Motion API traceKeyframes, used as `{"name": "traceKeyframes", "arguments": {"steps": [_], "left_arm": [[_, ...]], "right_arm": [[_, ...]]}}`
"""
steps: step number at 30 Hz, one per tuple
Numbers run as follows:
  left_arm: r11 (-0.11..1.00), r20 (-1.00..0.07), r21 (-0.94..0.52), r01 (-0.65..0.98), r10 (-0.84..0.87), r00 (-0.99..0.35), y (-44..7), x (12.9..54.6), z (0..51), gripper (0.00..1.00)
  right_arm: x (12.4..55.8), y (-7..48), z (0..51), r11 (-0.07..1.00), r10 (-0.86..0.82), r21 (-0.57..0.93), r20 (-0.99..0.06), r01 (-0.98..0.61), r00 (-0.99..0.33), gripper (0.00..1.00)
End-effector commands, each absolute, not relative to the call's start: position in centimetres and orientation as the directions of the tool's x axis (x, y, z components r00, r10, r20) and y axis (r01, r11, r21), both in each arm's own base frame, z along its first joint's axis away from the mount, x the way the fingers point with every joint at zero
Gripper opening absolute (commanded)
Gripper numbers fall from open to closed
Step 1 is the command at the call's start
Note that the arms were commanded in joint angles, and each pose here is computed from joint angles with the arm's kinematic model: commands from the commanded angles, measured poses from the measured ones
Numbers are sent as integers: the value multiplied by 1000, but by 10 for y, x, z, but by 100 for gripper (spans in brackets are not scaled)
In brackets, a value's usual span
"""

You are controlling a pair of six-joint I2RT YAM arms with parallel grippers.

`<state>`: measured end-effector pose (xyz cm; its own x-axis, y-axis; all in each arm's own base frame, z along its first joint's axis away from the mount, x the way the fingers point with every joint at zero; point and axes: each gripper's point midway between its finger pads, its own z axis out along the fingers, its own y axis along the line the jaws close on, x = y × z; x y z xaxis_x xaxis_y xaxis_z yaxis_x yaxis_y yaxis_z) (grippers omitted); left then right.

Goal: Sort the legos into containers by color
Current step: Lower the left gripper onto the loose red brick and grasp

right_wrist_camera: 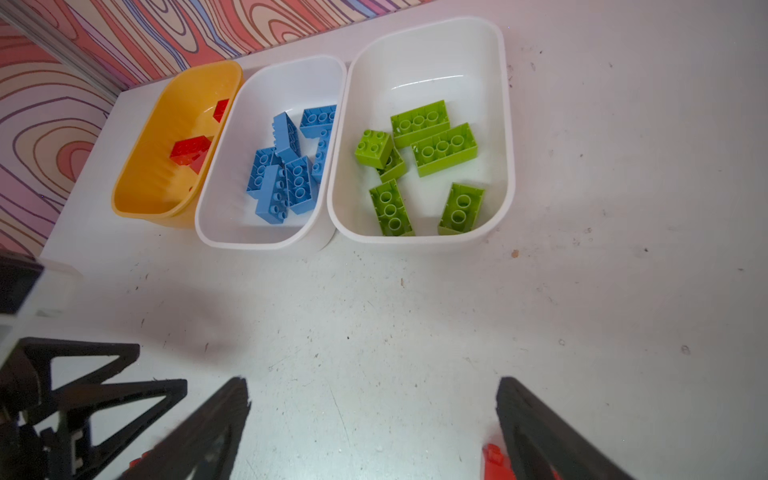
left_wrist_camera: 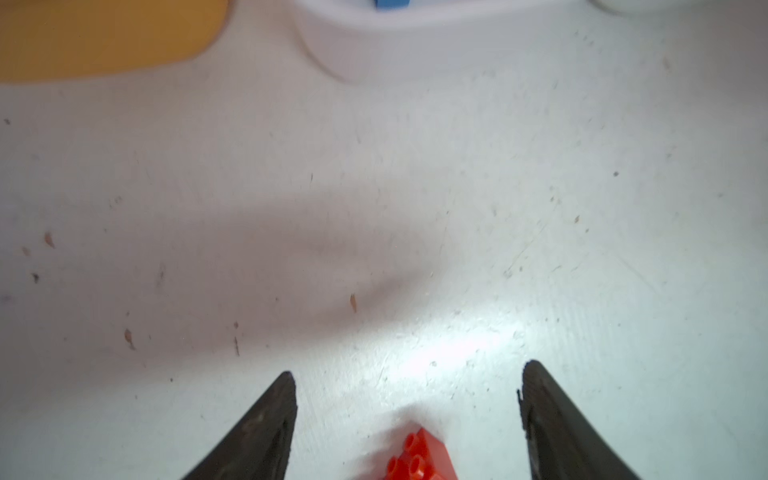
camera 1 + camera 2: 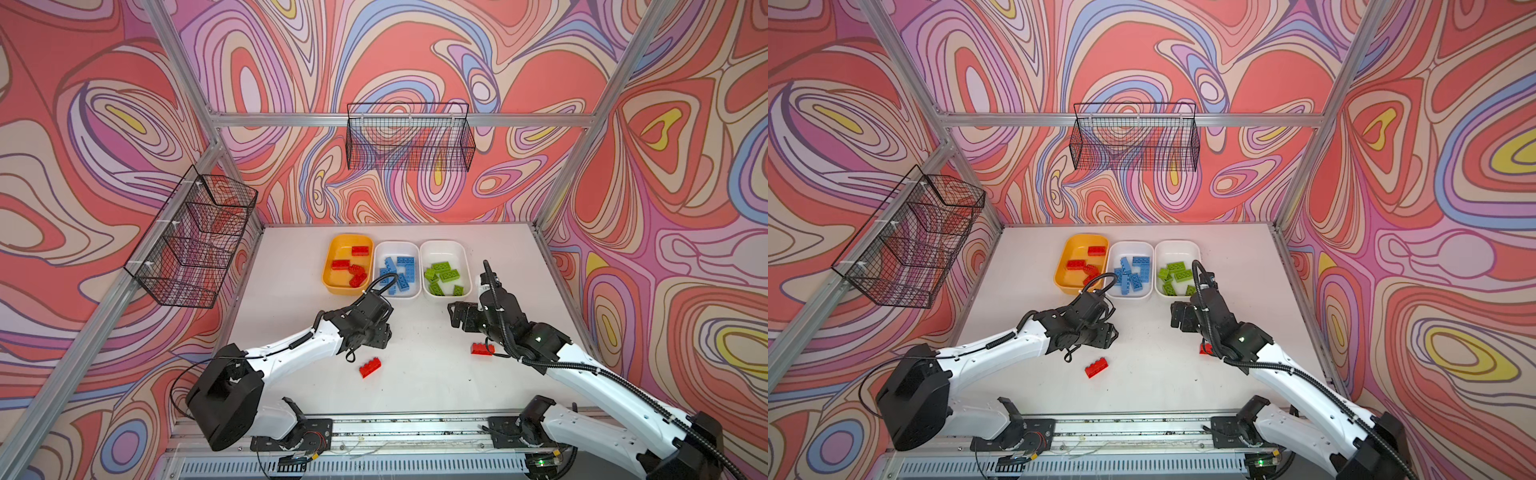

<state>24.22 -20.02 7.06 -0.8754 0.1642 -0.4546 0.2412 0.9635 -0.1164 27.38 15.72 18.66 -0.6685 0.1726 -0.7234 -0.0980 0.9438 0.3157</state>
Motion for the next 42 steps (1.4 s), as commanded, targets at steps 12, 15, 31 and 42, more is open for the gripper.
{"name": "traceKeyframes", "arguments": {"steps": [12,15,31,42], "left_arm": [[950,-453,-163,266,167,-876,-194,198,57,68],[950,-439,-167,265,169,-883,-190,188,51,67],[969,-379,-164,185,111,-919,-177,173,14,44],[977,-471,-108,183,112,-875,-184,201,53,8]], "right_arm": [[268,160,196,931,198,352,-707,-95,-679,98],[266,159,194,930,200,357,-702,-94,-683,98],[256,158,199,913,228,397,-693,-98,-684,98],[251,145,213,915,254,395,-723,-83,-642,98]]}}
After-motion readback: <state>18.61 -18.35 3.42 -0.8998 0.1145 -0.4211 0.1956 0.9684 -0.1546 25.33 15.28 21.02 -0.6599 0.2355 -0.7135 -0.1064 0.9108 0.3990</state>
